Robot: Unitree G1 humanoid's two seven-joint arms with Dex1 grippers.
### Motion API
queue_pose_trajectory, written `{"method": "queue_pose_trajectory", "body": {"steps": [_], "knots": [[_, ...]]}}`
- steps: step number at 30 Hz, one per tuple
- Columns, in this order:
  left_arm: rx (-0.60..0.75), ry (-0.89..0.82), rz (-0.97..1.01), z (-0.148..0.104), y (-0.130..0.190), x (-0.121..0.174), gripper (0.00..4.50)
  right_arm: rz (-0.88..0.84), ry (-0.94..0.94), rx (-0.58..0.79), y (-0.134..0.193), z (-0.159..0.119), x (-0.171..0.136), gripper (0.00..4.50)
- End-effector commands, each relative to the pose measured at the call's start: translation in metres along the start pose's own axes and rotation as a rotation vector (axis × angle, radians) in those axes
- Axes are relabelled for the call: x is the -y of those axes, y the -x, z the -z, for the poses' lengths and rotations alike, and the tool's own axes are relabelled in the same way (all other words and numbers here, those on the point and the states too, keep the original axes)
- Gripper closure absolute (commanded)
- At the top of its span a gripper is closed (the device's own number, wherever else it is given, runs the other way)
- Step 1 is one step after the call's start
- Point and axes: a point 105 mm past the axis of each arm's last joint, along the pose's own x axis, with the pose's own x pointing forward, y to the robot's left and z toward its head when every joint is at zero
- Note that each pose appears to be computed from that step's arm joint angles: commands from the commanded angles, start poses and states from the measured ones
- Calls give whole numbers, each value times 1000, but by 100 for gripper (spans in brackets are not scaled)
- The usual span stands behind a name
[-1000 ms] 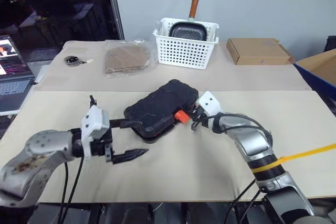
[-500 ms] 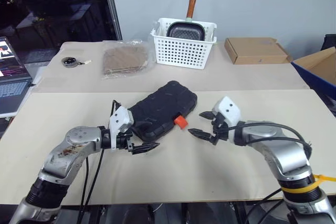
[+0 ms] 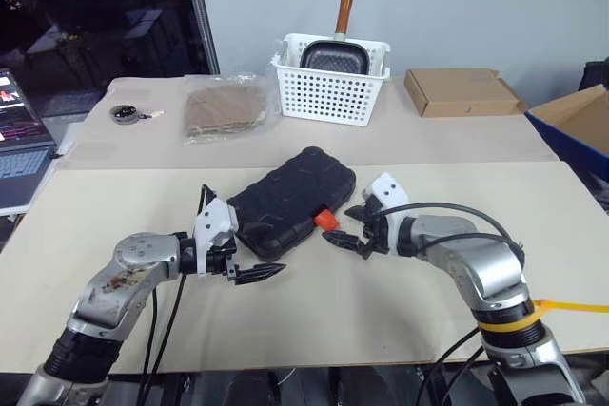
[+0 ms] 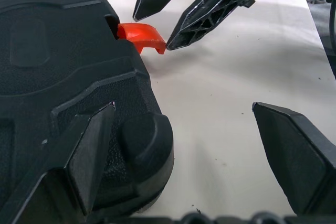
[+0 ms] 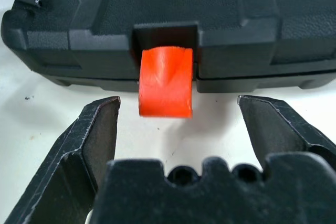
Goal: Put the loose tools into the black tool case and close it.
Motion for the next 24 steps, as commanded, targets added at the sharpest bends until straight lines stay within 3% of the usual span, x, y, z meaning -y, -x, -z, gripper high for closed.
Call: {"method": "queue_pose_trajectory", "body": {"steps": [1, 3, 23, 24], "knots": [[-71, 49, -18, 19, 4, 1, 0, -22, 17, 16, -4, -9, -5, 98], [-72, 49, -21, 20, 5, 1, 0, -25, 20, 13, -5, -9, -7, 165], [-83, 31, -25, 22, 5, 1, 0, 2, 57, 4, 0, -13, -5, 165], [-83, 31, -25, 22, 5, 1, 0, 4, 56, 3, 0, -13, -4, 216]]}}
